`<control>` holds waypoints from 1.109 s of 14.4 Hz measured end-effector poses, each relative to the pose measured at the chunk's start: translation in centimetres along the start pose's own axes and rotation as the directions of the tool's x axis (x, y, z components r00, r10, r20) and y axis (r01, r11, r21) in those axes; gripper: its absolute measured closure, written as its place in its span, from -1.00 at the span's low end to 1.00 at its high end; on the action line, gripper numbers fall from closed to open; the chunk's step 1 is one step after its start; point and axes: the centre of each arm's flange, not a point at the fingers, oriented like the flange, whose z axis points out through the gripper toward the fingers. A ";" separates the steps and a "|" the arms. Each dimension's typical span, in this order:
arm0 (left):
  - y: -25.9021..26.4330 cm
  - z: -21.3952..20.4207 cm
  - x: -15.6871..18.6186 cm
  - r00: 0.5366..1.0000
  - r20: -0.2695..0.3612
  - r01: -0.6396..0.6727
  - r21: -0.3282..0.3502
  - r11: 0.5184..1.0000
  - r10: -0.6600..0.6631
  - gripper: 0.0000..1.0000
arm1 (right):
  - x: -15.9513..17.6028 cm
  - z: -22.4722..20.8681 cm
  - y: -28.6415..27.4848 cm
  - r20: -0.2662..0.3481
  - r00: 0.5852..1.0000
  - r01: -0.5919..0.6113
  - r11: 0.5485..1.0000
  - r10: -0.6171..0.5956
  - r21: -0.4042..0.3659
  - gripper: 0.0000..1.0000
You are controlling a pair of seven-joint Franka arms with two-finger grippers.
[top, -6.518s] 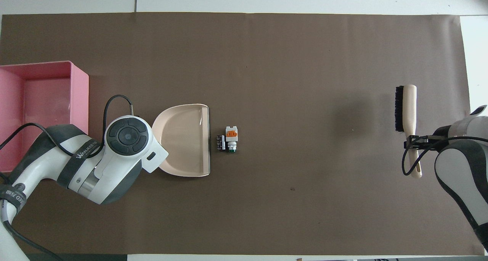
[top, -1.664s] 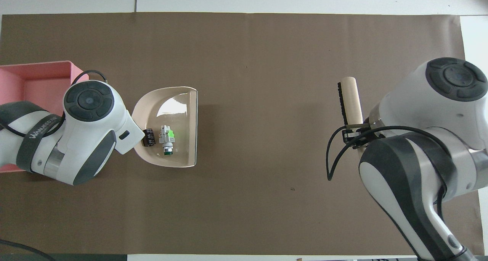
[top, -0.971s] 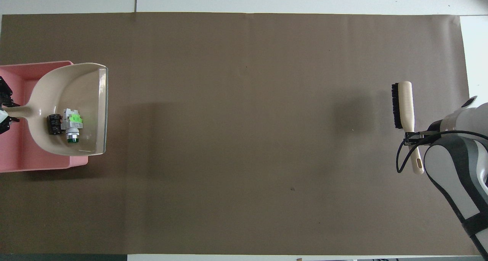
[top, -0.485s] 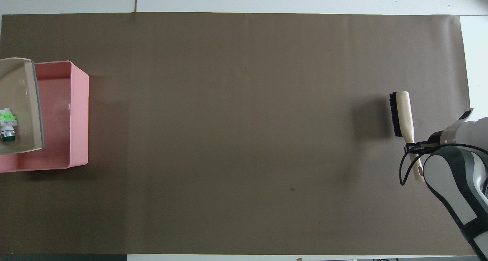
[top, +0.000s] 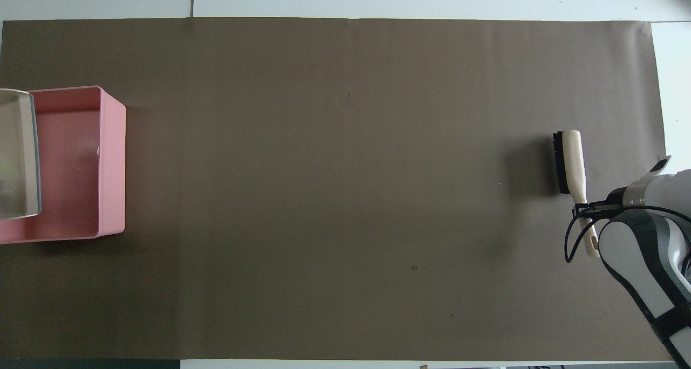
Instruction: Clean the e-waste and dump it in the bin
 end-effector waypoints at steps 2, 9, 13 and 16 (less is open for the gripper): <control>-0.2 0.7 0.0 0.998 0.065 0.024 -0.007 1.000 -0.023 0.36 | 0.0 0.1 0.1 0.001 1.000 -0.015 1.000 0.015 0.002 0.49; -0.6 2.7 1.6 0.955 0.294 0.029 0.009 1.000 -0.030 0.36 | 0.0 0.4 0.0 0.007 1.000 -0.018 1.000 0.018 0.005 0.40; -0.6 2.9 2.5 0.913 0.404 -0.057 0.004 0.998 0.050 0.36 | 0.0 0.4 -0.2 0.007 1.000 0.023 1.000 -0.023 0.004 0.29; -0.8 2.2 3.7 0.866 0.491 -0.096 -0.016 0.995 0.092 0.36 | 0.0 0.4 -0.3 0.007 0.999 0.035 0.999 -0.035 0.004 0.26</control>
